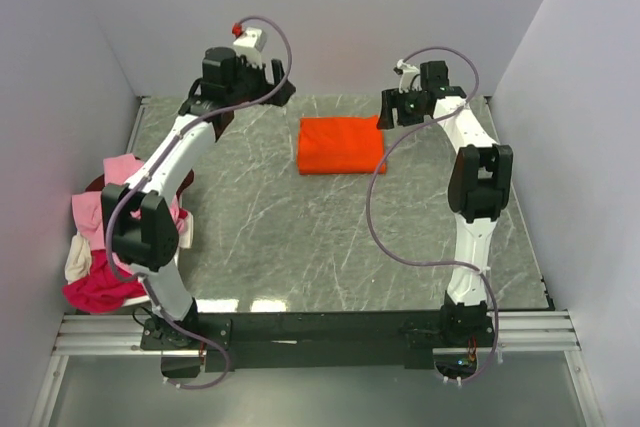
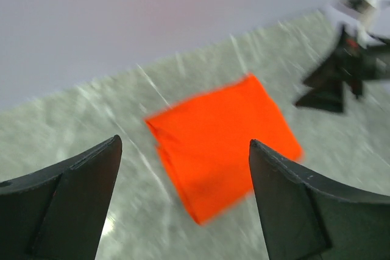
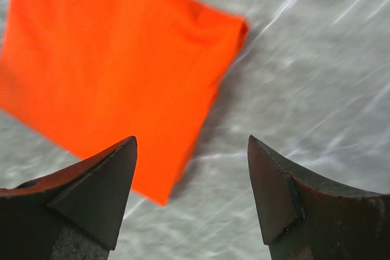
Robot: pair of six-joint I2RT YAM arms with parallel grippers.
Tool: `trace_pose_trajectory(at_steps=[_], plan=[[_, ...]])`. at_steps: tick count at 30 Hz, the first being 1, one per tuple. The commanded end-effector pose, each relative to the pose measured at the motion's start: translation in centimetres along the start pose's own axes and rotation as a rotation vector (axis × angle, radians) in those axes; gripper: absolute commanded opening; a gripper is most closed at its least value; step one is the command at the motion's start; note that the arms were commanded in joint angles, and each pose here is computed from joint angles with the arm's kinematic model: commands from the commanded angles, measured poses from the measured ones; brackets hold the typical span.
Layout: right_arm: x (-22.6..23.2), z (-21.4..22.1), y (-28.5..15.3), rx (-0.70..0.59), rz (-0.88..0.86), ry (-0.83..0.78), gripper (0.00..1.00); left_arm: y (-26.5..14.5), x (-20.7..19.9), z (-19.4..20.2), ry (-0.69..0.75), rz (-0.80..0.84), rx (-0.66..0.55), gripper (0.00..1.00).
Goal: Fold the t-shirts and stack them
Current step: Fold the tshirt, then neatly place the folded tshirt to the corner
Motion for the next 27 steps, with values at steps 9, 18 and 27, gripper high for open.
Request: trace_pose_trajectory(at_steps=[9, 18, 27], plan=[[2.3, 4.4, 4.2, 0.148, -0.101, 0.345, 0.75, -9.8, 1.0, 11.1, -0.070, -0.063, 0.252, 0.90], [2.9, 5.8, 5.2, 0.209, -0.139, 0.407, 0.59, -16.0, 1.1, 11.7, -0.010, -0.124, 0.149, 0.91], [3.8, 5.5, 5.4, 0.230, -0.236, 0.436, 0.10, -18.5, 1.2, 12.3, 0.047, -0.112, 0.057, 0.92]])
Point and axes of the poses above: each gripper's point midway between its finger pads, its own y axis out along the fingers, its own x axis along the line the jaws close on, z = x × y, the point moved 4 cm from there along -y, back along the fingers, and after that the axes turned 15 degrees about -y, right-handed, at the moved point
